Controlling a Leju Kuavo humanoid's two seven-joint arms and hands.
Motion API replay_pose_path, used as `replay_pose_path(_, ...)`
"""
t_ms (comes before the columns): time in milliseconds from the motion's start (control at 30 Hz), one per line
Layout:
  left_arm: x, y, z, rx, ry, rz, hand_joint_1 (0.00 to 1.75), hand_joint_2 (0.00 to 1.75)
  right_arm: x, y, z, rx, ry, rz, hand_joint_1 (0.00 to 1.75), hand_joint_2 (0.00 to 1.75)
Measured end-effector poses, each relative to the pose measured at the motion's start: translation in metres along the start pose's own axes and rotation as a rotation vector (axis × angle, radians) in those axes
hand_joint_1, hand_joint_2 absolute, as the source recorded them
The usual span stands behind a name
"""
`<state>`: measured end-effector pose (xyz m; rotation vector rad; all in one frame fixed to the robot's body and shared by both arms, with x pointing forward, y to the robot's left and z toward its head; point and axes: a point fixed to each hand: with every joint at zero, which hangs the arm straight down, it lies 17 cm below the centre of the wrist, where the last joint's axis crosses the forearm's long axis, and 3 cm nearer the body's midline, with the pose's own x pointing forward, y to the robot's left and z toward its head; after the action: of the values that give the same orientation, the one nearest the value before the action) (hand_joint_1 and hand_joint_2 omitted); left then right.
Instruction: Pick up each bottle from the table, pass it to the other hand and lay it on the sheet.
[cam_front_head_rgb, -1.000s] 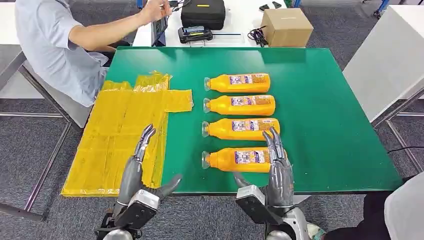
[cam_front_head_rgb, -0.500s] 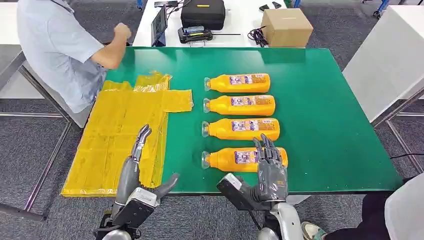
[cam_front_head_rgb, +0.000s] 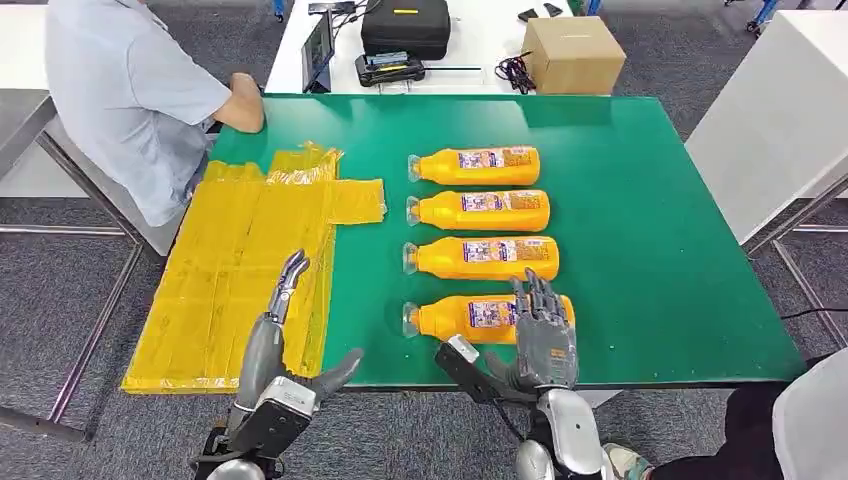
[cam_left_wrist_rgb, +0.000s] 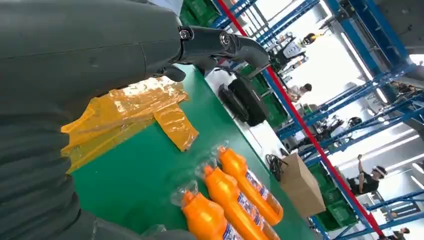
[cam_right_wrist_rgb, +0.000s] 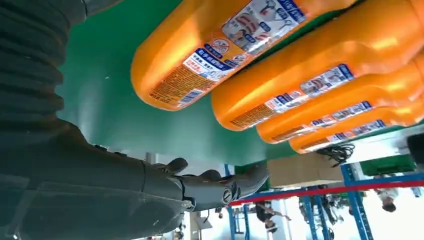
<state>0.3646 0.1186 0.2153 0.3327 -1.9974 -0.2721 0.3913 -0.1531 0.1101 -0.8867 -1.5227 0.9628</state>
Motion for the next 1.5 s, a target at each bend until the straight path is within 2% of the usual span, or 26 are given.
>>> replay_pose_path(267,0.001,-0.012,0.000,-0.042,0.007,0.019,0.00,1.75,-0.020,0.009,-0.006,0.035,0.042,0.072,0.00,1.75)
replay_pose_path(833,0.006,-0.017,0.000,-0.047,-0.012,0.056,0.00,1.75,-0.059,0.033,-0.002,0.109,0.102,0.066,0.00,1.75)
replay_pose_path(1100,0.011,-0.006,-0.003,0.005,-0.022,0.090,0.00,1.75,-0.067,0.033,-0.008,0.108,0.092,0.087,0.00,1.75)
replay_pose_path(1500,0.014,-0.008,-0.005,-0.005,-0.025,0.124,0.00,1.75,-0.078,0.040,-0.025,0.129,0.084,0.124,0.00,1.75)
